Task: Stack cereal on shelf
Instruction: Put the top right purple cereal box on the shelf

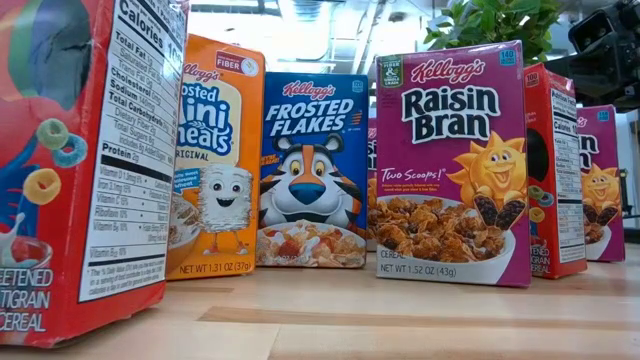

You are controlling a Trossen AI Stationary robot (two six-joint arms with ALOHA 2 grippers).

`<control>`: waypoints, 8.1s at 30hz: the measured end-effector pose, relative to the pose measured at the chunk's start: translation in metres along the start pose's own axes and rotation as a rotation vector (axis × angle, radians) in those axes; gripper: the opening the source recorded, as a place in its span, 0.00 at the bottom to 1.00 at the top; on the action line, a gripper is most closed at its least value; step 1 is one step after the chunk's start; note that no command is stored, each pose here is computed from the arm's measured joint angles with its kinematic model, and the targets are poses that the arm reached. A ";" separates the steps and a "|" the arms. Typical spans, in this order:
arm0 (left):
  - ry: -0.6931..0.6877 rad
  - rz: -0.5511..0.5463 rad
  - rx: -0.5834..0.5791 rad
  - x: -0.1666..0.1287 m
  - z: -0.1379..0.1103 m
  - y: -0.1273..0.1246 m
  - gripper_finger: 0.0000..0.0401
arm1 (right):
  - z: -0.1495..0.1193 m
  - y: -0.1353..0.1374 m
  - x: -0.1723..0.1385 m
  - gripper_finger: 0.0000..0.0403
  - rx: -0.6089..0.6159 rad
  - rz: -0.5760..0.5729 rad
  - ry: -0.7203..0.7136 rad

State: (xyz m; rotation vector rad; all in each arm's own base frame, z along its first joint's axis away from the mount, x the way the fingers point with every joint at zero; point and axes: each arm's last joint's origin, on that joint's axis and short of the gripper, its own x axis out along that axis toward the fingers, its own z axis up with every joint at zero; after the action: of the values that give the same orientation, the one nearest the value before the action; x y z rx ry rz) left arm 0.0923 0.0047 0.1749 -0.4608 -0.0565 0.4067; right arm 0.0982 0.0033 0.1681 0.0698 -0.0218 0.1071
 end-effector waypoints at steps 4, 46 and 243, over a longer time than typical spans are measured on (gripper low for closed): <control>-0.080 0.127 -0.007 -0.001 0.003 0.004 0.00 | 0.000 0.000 0.000 0.33 0.000 0.000 0.000; -0.194 0.142 -0.434 -0.002 0.010 0.003 0.01 | 0.007 -0.002 0.000 0.36 0.524 -0.053 -0.096; -0.280 -0.069 -0.411 -0.005 0.029 -0.009 0.75 | 0.125 -0.179 0.353 0.60 -0.316 -0.162 1.107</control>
State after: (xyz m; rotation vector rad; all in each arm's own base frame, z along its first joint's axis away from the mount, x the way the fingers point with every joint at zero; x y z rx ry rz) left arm 0.0865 0.0078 0.2054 -0.8022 -0.4326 0.3904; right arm 0.4658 -0.1462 0.2891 -0.3101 1.0693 -0.0315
